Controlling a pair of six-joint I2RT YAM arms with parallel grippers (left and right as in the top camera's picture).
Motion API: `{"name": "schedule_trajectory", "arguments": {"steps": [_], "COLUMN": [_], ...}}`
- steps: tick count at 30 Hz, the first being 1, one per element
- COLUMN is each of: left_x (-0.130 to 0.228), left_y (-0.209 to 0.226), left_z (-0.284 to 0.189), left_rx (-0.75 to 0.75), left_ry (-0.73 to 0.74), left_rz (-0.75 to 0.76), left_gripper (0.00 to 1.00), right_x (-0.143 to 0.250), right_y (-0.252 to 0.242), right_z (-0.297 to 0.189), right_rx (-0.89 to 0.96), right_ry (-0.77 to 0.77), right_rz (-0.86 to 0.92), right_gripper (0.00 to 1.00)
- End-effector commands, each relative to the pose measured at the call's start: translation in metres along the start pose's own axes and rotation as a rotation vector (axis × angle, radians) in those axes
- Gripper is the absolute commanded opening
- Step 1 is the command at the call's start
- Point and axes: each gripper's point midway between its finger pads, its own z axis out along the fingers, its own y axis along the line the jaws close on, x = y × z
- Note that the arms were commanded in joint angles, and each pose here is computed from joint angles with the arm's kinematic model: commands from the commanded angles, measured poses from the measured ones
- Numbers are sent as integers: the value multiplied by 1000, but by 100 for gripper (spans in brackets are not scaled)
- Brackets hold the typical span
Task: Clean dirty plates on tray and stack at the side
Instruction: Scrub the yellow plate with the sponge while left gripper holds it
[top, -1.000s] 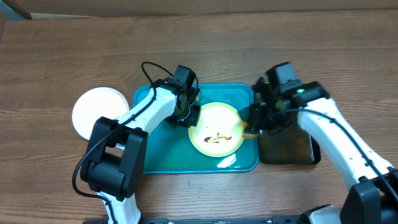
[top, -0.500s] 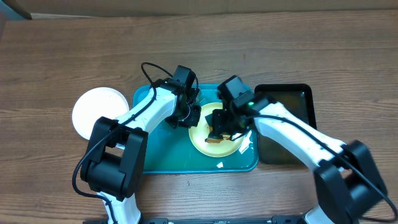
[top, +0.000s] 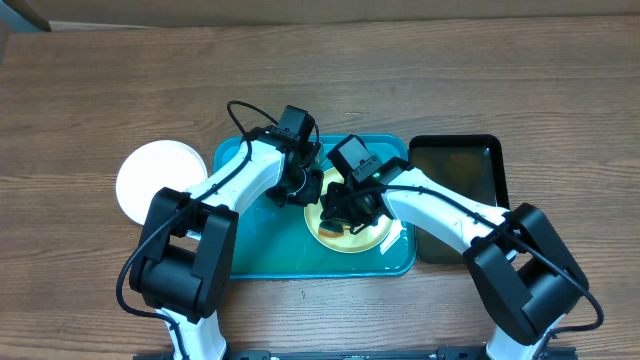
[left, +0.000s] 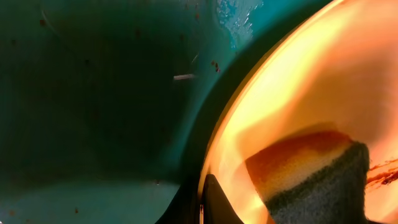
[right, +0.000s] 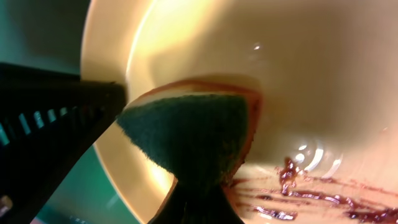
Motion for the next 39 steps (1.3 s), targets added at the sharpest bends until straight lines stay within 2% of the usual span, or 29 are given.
{"name": "schedule_trajectory", "arguments": {"steps": [1, 9, 19, 25, 29, 32, 39], "left_x": [12, 14, 17, 18, 19, 19, 19], "left_y": [6, 7, 8, 9, 9, 9, 9], "left_z": [12, 12, 12, 12, 11, 11, 11], "left_rx": [-29, -31, -37, -37, -38, -38, -38], "left_ry": [48, 55, 64, 68, 73, 72, 73], "left_rz": [-23, -24, -27, -29, -30, -30, -30], "left_gripper": [4, 4, 4, 4, 4, 4, 4], "right_x": [-9, 4, -17, -33, -33, -31, -46], "right_y": [-9, -33, -95, -115, -107, -84, -54], "right_z": [12, 37, -2, -16, -16, -25, -67], "right_rx": [58, 138, 349, 402, 367, 274, 192], "right_ry": [-30, 52, -6, -44, -20, 4, -100], "right_rz": [14, 35, 63, 20, -74, -144, -288], "right_gripper": [4, 4, 4, 4, 4, 4, 4]}}
